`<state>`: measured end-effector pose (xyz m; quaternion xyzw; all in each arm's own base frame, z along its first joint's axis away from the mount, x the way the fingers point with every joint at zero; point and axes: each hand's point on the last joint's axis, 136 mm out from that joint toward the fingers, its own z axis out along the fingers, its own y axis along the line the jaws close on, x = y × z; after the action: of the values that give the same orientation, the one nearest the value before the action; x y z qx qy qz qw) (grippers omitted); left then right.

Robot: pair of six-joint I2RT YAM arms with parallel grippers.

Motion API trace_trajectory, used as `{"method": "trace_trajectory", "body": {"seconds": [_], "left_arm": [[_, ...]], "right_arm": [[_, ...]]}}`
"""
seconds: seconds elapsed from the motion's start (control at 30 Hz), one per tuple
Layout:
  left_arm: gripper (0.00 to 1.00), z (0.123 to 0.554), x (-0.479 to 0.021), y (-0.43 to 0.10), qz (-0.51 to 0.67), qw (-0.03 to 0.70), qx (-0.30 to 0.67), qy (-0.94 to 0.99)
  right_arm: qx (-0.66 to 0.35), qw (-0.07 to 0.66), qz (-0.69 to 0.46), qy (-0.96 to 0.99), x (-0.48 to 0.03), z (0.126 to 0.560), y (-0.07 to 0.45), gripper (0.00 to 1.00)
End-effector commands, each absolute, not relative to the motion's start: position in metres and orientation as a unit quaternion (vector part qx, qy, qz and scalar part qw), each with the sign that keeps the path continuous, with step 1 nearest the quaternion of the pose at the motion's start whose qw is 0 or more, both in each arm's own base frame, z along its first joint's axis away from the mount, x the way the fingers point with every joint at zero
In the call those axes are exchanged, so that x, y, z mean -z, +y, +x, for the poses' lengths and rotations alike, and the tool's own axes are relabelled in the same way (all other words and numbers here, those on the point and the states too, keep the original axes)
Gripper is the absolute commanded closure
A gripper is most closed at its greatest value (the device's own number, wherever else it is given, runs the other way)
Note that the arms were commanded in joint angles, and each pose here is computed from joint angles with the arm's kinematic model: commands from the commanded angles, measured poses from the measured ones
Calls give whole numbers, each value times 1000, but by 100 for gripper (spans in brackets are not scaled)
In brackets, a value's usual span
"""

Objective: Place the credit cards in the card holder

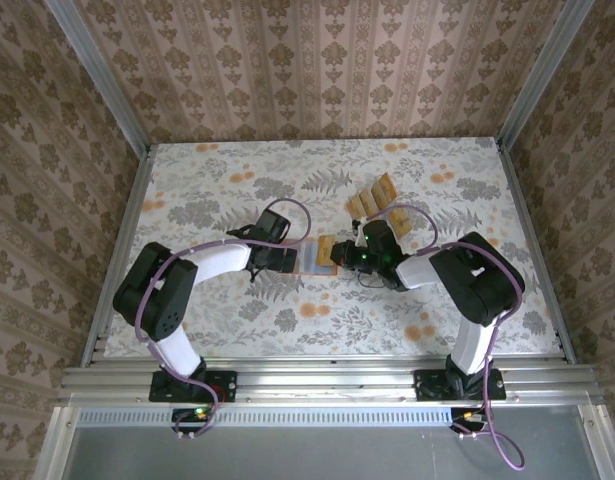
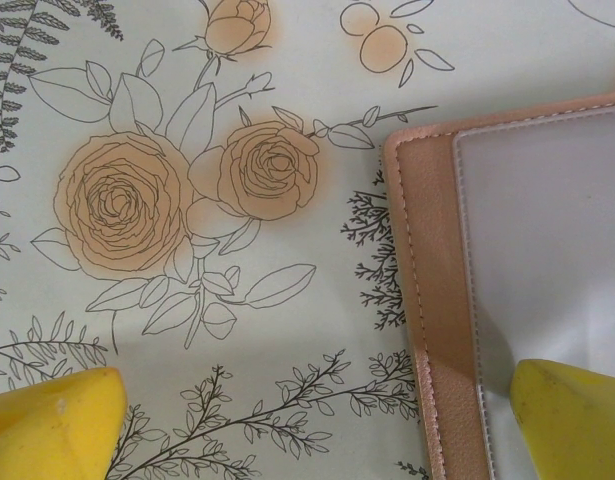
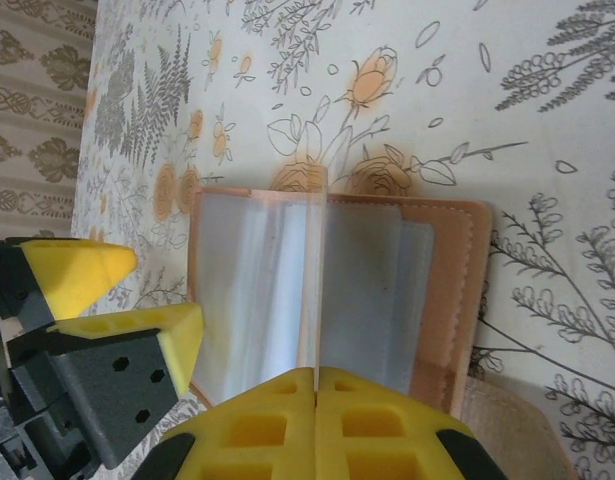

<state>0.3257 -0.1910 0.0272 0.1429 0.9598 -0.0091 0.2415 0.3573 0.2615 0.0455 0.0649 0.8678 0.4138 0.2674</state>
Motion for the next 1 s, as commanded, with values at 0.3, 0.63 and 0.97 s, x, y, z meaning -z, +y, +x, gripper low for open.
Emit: {"method": "trace_trajectory", "body": {"seconds": [0.3,0.63,0.97], "left_arm": [[0,316,-15,-184,138,220,-3,966],[0,315,-14,-185,137,218,-1,966],[0,314,-13,-183,136,216,-2,967]], "right_arm": [[-445,262,41,855,-69,362,293,100],[-454,249,52,854,-50,363,305,100],[-447,254,66,855,-40,359,294,100]]}}
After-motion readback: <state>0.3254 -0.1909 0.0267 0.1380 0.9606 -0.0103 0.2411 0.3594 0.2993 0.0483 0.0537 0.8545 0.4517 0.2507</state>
